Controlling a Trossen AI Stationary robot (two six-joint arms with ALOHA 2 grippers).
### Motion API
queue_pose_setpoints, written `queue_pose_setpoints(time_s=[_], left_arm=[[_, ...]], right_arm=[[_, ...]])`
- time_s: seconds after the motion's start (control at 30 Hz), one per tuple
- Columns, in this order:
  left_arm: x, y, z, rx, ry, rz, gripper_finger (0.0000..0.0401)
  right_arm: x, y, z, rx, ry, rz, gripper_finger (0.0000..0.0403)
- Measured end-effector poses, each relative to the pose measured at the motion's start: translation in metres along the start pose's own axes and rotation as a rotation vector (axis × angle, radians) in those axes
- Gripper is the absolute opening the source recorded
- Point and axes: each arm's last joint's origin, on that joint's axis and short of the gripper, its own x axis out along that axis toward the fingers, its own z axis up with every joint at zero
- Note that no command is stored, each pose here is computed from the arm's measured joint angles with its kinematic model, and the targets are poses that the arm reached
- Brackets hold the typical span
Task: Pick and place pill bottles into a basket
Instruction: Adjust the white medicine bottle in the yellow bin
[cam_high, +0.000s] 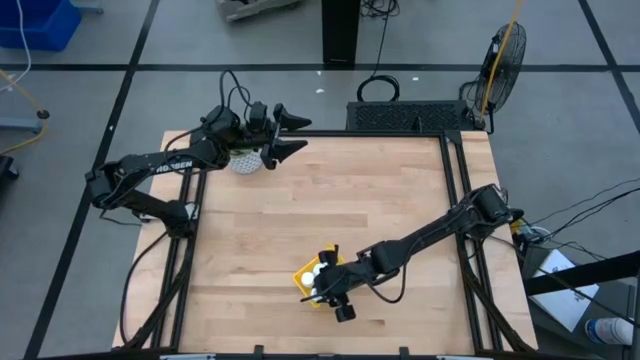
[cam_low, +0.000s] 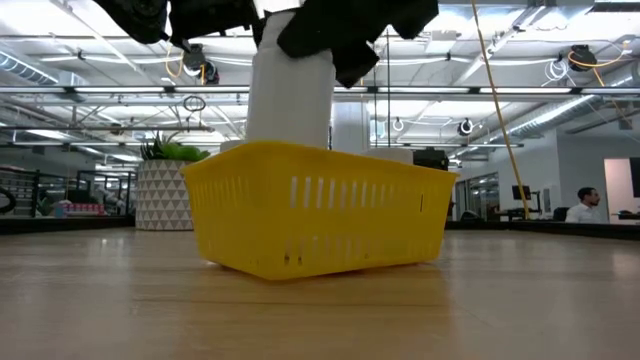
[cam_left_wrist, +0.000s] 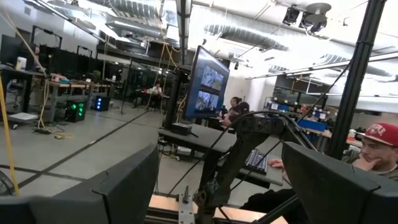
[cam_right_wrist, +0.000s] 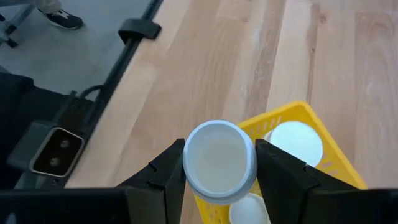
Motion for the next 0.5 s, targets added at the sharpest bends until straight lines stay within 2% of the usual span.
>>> queue_pose_setpoints(time_s=[0.5], left_arm=[[0.000, 0.000, 0.000, -0.003, 0.002, -0.005, 0.0344]], right_arm=[[0.009, 0.001, -0.012, 0.037, 0.046, 0.021, 0.0151]])
